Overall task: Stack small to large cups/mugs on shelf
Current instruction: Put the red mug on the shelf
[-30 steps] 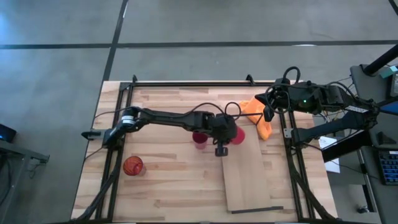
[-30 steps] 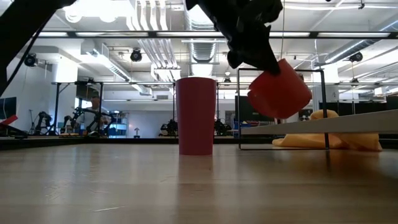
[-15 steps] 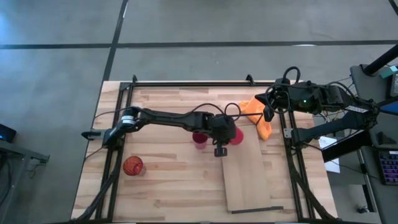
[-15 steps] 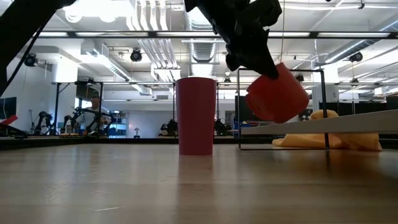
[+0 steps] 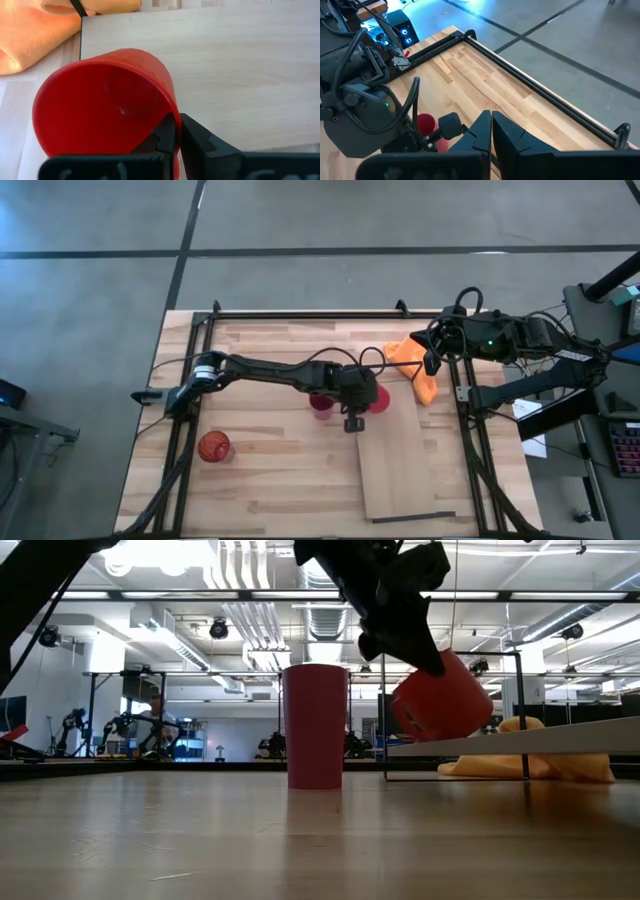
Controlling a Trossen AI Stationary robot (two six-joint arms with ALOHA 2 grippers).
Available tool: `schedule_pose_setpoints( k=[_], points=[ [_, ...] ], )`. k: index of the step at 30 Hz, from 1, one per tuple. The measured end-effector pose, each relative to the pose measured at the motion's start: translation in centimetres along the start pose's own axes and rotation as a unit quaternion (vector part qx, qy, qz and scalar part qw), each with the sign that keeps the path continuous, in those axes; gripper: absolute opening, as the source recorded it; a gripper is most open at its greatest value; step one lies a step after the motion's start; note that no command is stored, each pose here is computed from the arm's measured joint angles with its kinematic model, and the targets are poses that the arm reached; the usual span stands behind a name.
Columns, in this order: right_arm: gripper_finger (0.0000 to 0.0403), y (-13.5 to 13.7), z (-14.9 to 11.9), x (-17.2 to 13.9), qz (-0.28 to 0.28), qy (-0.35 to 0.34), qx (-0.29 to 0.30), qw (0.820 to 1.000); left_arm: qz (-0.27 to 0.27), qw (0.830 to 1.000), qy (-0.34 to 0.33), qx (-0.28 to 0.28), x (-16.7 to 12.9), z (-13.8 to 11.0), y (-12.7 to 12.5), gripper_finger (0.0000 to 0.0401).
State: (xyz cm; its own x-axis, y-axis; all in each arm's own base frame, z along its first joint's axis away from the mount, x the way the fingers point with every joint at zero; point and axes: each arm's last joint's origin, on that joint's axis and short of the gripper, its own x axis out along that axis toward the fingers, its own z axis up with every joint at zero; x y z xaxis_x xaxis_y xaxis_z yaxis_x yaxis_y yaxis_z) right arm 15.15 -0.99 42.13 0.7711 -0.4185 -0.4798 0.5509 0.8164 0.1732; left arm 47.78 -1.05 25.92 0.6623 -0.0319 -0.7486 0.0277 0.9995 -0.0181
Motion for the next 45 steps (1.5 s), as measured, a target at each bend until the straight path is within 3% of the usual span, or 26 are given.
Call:
schedule_pose_setpoints(
  k=[6, 17, 26, 45],
  points=[
    [0.0009, 0.0, 0.0, 0.0, 0.0, 0.0, 0.0, 1.0, -0.001, 1.0, -0.012, 0.001, 0.1, 0.2, 0.0, 0.0006],
    [0.0009, 0.0, 0.0, 0.0, 0.0, 0.0, 0.0, 1.0, 0.003, 1.0, -0.018, 0.001, 0.1, 0.4, 0.0, 0.0063],
    [0.0009, 0.0, 0.0, 0.0, 0.0, 0.0, 0.0, 1.0, 0.007, 0.997, -0.079, 0.007, -0.2, 1.6, 0.1, 0.0066],
    [0.0009, 0.0, 0.0, 0.0, 0.0, 0.0, 0.0, 1.0, 0.013, 0.994, -0.106, 0.006, -1.2, 2.5, 0.1, 0.0066]
  ],
)
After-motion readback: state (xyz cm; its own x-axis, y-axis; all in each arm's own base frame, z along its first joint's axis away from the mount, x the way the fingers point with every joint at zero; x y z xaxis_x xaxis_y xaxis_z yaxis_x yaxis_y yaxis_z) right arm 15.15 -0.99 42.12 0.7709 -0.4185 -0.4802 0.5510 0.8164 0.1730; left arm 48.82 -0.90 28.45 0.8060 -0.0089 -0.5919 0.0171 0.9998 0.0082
